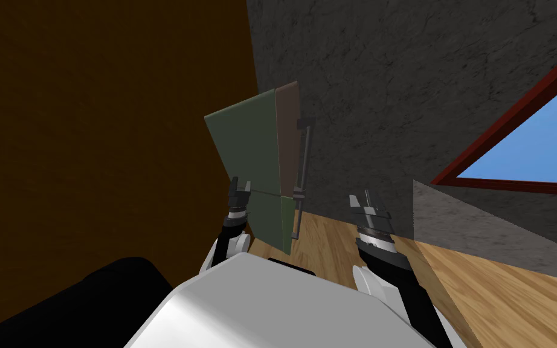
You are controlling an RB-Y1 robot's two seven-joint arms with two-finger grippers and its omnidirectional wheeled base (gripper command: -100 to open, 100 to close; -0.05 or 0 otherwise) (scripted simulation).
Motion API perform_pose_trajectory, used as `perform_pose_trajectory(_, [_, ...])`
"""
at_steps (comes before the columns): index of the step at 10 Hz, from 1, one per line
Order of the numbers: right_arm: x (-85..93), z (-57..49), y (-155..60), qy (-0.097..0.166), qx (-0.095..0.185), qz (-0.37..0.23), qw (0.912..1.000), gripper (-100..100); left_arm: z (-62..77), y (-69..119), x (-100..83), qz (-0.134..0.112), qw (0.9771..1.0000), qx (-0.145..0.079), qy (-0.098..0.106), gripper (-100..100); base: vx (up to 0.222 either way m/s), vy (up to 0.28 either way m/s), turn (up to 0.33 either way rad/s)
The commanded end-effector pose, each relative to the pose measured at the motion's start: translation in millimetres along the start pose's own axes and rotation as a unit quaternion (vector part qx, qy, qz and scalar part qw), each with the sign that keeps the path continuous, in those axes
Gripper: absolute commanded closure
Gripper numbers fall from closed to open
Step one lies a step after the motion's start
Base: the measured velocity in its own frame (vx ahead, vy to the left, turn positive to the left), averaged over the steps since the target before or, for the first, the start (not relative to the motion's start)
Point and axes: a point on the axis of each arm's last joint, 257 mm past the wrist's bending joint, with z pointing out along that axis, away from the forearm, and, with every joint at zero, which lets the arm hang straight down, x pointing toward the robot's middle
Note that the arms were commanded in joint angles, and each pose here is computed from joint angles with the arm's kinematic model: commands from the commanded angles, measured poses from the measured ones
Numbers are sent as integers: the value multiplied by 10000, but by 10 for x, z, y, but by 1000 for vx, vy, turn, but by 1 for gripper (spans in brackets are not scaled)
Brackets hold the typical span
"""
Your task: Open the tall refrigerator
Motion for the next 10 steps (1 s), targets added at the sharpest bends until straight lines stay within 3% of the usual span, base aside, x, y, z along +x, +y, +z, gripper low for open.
perform_pose_trajectory(1, [0,0,0,0,0,0,10000,0,0,0,0,0,10000,0,0,0,0,0,0])
perform_pose_trajectory(9, [0,1,2,0,-2,0,10000,0,1,-2,0,0,10000,2,0,0,0,0,0])
perform_pose_trajectory(10, [0,1,2,0,-2,0,10000,0,9,2,67,46,9997,-12,221,-100,6,-5,2])
